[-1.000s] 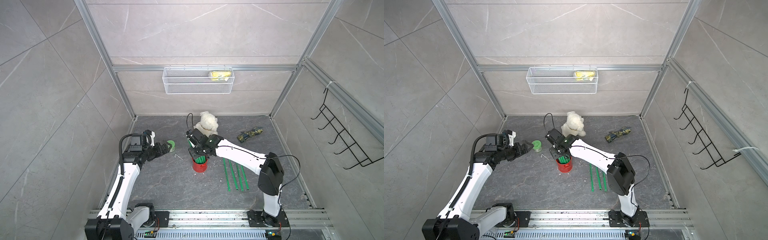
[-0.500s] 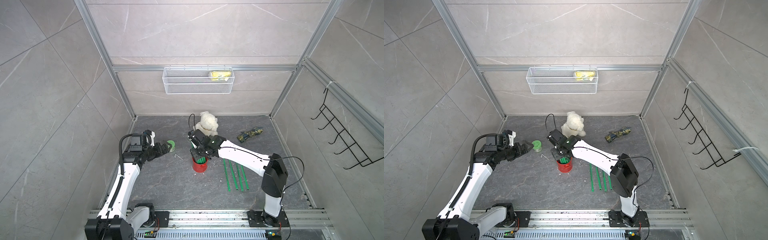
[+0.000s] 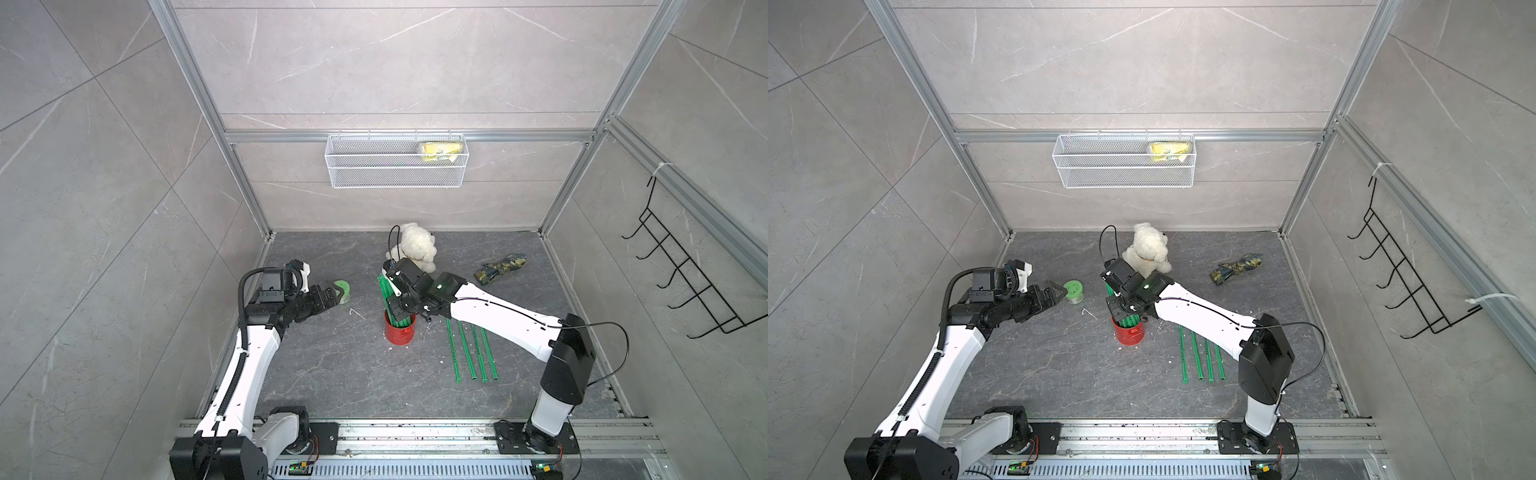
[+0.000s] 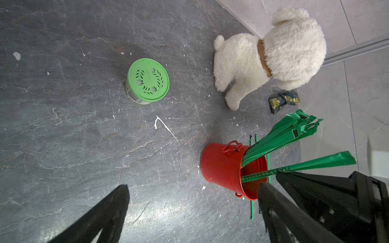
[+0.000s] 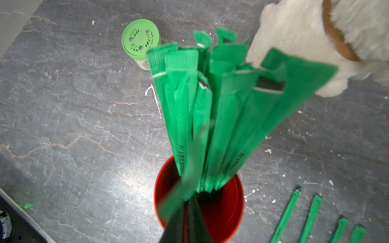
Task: Take the straws out of the storage container
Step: Pick up the straw from the container.
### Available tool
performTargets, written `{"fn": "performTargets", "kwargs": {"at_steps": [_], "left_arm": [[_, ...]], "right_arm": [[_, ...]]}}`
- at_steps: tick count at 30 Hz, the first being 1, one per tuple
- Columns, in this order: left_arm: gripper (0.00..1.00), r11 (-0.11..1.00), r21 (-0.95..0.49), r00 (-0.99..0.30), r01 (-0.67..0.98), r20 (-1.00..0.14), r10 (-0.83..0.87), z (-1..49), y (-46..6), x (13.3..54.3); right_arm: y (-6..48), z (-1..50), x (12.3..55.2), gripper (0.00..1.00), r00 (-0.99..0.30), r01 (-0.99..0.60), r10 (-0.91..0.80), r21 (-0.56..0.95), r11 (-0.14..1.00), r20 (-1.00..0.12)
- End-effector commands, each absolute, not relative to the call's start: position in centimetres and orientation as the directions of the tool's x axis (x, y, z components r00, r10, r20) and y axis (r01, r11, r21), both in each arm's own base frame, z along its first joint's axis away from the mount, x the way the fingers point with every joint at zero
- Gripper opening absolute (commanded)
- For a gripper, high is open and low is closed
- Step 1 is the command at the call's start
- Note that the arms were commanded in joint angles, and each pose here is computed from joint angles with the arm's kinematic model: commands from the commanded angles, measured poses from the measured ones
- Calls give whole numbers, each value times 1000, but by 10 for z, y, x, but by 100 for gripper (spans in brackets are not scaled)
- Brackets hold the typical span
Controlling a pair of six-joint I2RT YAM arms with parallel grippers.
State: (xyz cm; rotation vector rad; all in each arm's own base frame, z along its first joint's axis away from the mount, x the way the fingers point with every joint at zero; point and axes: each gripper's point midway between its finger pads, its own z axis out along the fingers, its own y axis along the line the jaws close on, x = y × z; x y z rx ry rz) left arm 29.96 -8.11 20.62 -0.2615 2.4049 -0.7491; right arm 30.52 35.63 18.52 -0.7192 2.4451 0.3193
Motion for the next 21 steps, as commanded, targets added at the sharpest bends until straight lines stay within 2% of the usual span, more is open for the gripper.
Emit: {"fn": "performTargets", "kwargs": {"at_steps": [1,21], "left_arm": [[100,820,-570,-784,50,-531,-321,226,-85,303],[100,818,-574,-786,48,-527,-323,225,-85,303]], "right_arm": [[352,199,300,8,-694,-548,-396,84,832,-600],[335,287,292,8,-622,-572,-377,68,818,-686]]}}
